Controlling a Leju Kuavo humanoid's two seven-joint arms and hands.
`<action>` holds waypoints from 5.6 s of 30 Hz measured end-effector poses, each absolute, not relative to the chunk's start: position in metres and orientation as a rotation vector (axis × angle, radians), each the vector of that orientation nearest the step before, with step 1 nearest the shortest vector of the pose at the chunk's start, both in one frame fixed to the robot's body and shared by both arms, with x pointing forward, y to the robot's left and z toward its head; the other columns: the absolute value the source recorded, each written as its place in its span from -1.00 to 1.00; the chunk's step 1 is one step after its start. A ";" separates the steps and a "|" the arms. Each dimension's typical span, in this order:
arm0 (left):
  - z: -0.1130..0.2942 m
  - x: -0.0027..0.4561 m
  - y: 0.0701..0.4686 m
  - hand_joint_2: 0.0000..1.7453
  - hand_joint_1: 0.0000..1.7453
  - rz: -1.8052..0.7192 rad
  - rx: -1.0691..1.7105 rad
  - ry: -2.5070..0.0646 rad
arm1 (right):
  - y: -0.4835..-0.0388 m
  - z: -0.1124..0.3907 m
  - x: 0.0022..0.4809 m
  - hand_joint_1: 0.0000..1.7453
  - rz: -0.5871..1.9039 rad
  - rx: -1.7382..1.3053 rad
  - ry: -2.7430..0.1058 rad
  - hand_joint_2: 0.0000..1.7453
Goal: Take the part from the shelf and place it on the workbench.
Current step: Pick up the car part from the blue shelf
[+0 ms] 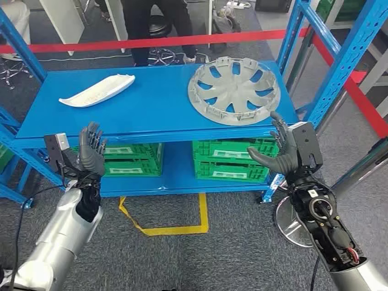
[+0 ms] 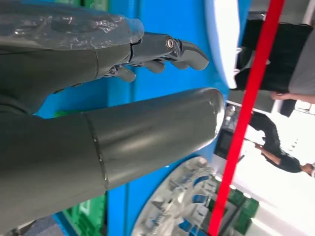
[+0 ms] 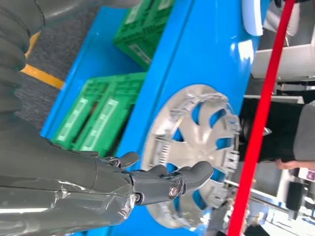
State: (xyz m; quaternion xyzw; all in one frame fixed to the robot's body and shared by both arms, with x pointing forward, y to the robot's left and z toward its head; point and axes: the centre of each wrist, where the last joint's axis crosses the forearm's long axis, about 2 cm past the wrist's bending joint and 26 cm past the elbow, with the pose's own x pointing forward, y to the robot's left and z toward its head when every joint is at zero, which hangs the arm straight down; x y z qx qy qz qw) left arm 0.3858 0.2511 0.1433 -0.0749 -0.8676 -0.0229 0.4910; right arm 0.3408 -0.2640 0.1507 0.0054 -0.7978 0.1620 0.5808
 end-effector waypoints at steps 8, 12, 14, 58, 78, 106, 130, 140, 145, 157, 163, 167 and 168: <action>0.144 0.386 0.252 -1.00 -1.00 -0.056 -0.179 -2.111 | -0.264 0.151 0.342 -1.00 0.379 0.010 -1.862 1.00; 0.142 0.384 0.251 -1.00 -1.00 -0.055 -0.181 -2.105 | -0.264 0.148 0.339 -1.00 0.375 0.007 -1.847 1.00; 0.141 0.384 0.251 -1.00 -1.00 -0.054 -0.182 -2.103 | -0.264 0.146 0.338 -1.00 0.375 0.007 -1.841 1.00; 0.161 0.369 0.252 -1.00 -1.00 -0.163 -0.173 -2.189 | -0.296 0.149 0.340 -1.00 0.641 -0.185 -1.538 1.00; 0.184 0.351 0.252 -1.00 -1.00 -0.165 -0.188 -2.240 | -0.338 0.183 0.361 -1.00 0.993 -0.408 -1.222 1.00; 0.190 0.349 0.253 -1.00 -1.00 -0.146 -0.177 -2.269 | -0.335 0.197 0.414 -1.00 1.410 -0.794 -1.429 1.00; 0.190 0.349 0.255 -1.00 -1.00 -0.130 -0.175 -2.281 | -0.306 0.131 0.415 -1.00 1.420 -0.382 -1.298 1.00; 0.193 0.350 0.255 -1.00 -1.00 -0.121 -0.183 -2.302 | -0.312 0.112 0.409 -1.00 1.367 -0.304 -1.207 1.00; 0.194 0.351 0.255 -1.00 -1.00 -0.118 -0.185 -2.310 | -0.317 0.108 0.407 -1.00 1.354 -0.294 -1.176 1.00; 0.194 0.351 0.255 -1.00 -1.00 -0.109 -0.189 -2.313 | -0.332 0.108 0.411 -1.00 1.332 -0.296 -1.116 1.00; 0.194 0.351 0.255 -1.00 -1.00 -0.109 -0.188 -2.314 | -0.335 0.107 0.410 -1.00 1.326 -0.299 -1.099 1.00; 0.194 0.351 0.255 -1.00 -1.00 -0.109 -0.188 -2.314 | -0.336 0.106 0.410 -1.00 1.325 -0.300 -1.094 1.00; 0.194 0.351 0.255 -1.00 -1.00 -0.109 -0.188 -2.314 | -0.337 0.106 0.410 -1.00 1.324 -0.300 -1.093 1.00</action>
